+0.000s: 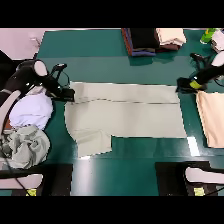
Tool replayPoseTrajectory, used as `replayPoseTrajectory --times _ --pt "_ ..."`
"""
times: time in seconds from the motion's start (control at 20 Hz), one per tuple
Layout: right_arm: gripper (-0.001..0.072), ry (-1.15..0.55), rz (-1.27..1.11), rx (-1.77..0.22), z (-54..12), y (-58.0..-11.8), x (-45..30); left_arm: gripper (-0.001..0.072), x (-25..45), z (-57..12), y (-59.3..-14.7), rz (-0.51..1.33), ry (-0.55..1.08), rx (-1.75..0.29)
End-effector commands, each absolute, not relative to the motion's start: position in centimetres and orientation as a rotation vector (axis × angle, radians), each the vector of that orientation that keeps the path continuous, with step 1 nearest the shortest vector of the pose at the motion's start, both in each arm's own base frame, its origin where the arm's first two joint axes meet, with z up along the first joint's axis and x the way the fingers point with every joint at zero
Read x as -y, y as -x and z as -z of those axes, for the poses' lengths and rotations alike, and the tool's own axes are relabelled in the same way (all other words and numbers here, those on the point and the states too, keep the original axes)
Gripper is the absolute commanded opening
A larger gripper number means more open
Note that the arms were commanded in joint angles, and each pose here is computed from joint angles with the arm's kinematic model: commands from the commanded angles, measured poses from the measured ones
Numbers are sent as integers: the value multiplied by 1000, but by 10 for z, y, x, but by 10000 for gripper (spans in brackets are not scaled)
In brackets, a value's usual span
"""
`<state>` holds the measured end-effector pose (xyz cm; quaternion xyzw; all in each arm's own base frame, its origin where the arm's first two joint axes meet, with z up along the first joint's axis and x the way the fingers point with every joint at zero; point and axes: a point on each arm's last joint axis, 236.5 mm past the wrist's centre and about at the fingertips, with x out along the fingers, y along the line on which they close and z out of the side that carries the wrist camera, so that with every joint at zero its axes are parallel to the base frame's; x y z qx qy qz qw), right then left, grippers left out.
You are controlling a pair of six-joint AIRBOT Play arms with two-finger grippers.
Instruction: Fold the shirts.
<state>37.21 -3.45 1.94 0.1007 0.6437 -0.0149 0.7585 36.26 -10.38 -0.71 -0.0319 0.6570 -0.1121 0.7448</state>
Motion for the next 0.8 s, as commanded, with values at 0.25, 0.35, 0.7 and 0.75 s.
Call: replayPoseTrajectory --times 0.25,0.35,0.7,0.75 --pt "512 -356 217 -1669 52 -202 69 538 95 12 -251 190 199 -1437" --pt "512 -362 217 -1688 69 -188 63 538 96 15 -244 194 208 -1444" --pt "451 -458 173 -1636 89 -194 40 538 96 14 -249 197 211 -1418" --pt "449 -459 172 -1637 89 -193 40 538 96 14 -249 197 211 -1419"
